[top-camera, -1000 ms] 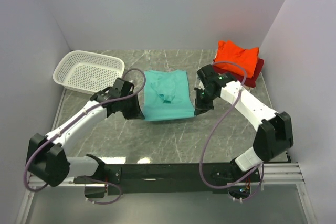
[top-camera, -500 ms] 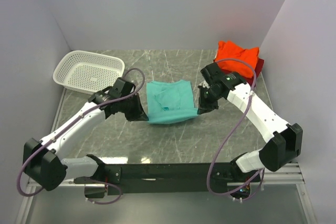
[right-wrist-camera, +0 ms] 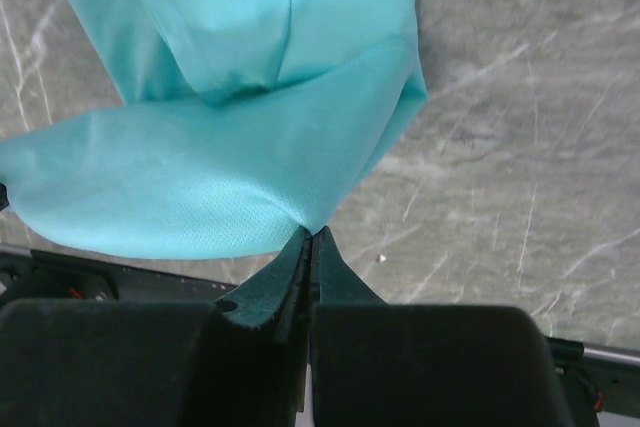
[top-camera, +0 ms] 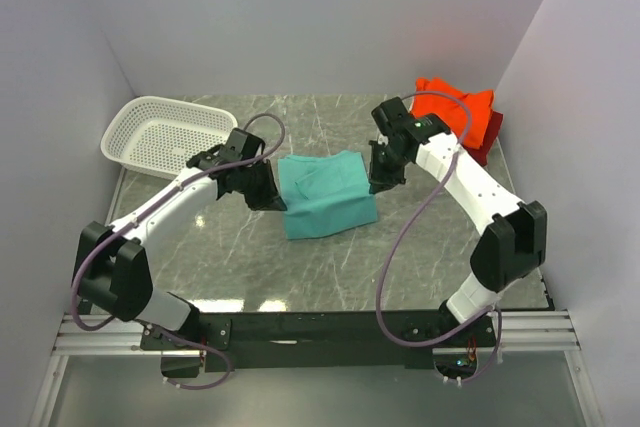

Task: Fold and stack the t-shirts
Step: Fold the tshirt

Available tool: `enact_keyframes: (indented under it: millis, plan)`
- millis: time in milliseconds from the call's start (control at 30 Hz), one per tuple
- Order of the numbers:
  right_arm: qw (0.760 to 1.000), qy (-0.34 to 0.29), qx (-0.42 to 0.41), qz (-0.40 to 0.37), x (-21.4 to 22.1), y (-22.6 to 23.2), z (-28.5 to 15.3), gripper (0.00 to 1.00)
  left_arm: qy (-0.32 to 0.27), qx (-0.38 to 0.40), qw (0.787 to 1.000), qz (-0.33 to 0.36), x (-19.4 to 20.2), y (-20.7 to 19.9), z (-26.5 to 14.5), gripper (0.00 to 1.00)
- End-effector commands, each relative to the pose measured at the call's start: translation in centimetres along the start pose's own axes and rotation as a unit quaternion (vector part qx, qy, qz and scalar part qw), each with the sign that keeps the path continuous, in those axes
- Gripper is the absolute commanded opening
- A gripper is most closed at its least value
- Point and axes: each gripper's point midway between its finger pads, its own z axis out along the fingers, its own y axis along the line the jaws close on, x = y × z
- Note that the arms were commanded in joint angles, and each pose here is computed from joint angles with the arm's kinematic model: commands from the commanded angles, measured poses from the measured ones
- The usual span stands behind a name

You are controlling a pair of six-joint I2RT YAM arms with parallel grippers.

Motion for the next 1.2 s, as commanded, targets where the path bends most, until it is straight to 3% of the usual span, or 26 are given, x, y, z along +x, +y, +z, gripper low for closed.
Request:
enact_keyframes:
  millis: [0,867,900,967,1000,1033,1100,1167]
  plan:
    - [0.999,-0.044,-0.003,-0.002,-3.3,0.3,-0.5,0.0,-0.021,0.039,0.999,0.018,-2.6,-1.7,-0.3,0.0]
    - [0.995,-0.094,-0.017,0.015,-17.1,1.5,7.1,0.0,-0.053,0.052,0.996,-0.045,-14.9,-0.3,5.9,0.0]
    - [0.996,-0.091,-0.02,0.016,-17.5,1.6,8.0,0.0,-0.063,0.054,0.995,-0.048,-15.6,-0.5,5.8,0.06]
    - [0.991,-0.114,-0.072,0.002,-19.4,3.8,7.3,0.31,-0.095,0.06,0.992,-0.058,-18.0,-1.3,5.4,0.36]
    - [0.987,-0.132,-0.095,-0.001,-20.6,4.5,7.1,0.55,-0.106,0.064,0.99,-0.062,-18.8,-1.7,5.1,0.65]
    - [0.982,-0.148,-0.116,-0.008,-21.5,5.3,6.3,0.61,-0.12,0.067,0.989,-0.06,-19.6,-2.2,4.7,0.72]
    - [0.971,-0.171,-0.166,-0.025,-22.4,7.1,4.1,0.84,-0.152,0.088,0.983,-0.049,-21.2,-3.8,3.3,0.85]
    - [0.96,-0.191,-0.201,-0.039,-23.0,8.2,2.7,0.85,-0.168,0.096,0.98,-0.04,-21.5,-4.7,2.1,0.88]
